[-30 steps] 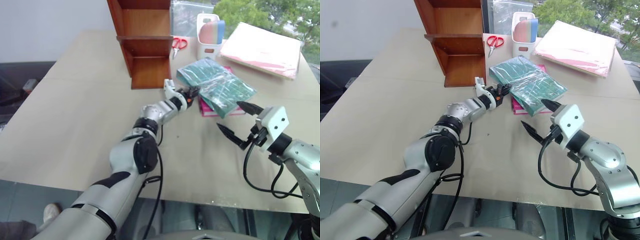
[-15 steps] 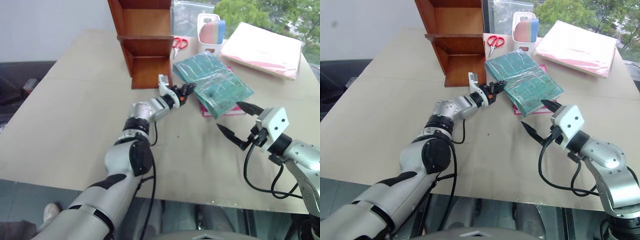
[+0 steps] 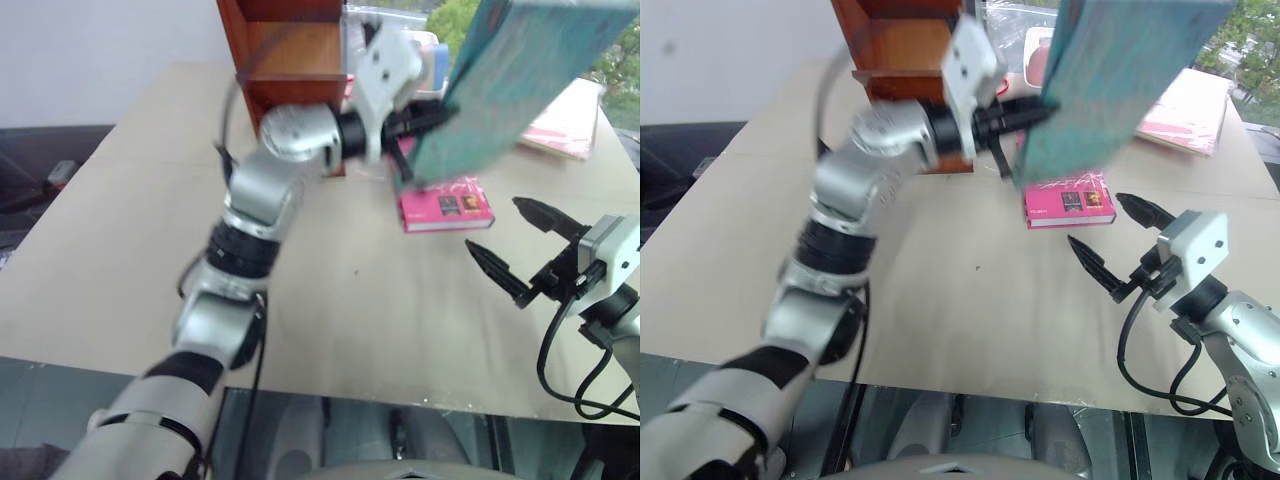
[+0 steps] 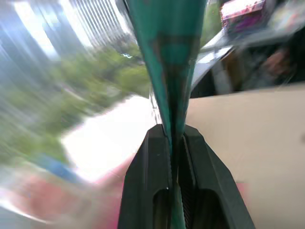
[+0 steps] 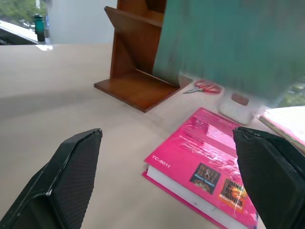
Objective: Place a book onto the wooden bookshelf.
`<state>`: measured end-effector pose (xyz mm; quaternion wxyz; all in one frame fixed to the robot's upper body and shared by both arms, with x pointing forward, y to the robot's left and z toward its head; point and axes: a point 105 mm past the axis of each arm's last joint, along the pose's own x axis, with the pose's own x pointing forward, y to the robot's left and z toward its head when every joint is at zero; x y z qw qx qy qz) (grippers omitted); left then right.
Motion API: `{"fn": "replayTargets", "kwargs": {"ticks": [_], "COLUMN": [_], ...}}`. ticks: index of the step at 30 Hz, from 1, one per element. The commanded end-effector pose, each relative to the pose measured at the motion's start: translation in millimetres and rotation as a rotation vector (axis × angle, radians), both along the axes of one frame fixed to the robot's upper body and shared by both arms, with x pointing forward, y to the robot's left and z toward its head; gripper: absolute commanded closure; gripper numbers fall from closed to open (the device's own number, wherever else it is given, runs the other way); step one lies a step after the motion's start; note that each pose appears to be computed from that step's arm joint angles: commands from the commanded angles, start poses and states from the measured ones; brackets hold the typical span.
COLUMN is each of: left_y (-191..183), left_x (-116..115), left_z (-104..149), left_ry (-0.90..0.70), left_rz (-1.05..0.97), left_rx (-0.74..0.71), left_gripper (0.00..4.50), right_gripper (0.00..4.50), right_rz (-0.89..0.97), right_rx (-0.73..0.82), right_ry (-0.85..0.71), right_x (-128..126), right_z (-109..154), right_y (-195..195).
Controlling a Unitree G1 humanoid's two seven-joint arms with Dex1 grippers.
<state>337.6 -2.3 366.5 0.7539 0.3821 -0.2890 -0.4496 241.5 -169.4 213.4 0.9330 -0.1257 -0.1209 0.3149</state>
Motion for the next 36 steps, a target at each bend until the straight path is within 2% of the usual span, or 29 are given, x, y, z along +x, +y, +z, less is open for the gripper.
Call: {"fn": "replayTargets", "kwargs": {"ticks": [1, 10, 14, 21, 27, 32, 36], "left_y": [6, 42, 54, 76, 64, 26, 25], "left_x": [2, 32, 43, 56, 41, 4, 1], "left_z": [16, 40, 60, 63, 73, 69, 73], "left_ry": [-0.192, -0.261, -0.284, -0.279, -0.344, -0.341, -0.347], "left_rz": [0.089, 0.308, 0.399, 0.472, 0.357, 0.082, 0.077], "left_rx": [0.243, 0.486, 0.492, 0.493, 0.428, 0.365, 0.337], "left_gripper": [4.47, 4.47, 4.47, 4.47, 4.47, 4.47, 4.47], "right_gripper": [0.00, 0.00, 0.00, 0.00, 0.00, 0.00, 0.00], "right_rz": [0.012, 0.045, 0.065, 0.082, 0.088, 0.089, 0.088], "right_rx": [0.000, 0.005, 0.003, 0.000, -0.003, -0.003, -0.001], "right_ry": [-0.060, -0.081, -0.099, -0.110, -0.111, -0.113, -0.114], "right_x": [1, 16, 22, 25, 26, 26, 27], "right_z": [11, 13, 16, 18, 18, 18, 18], "right_y": [5, 13, 15, 17, 16, 16, 16]}}
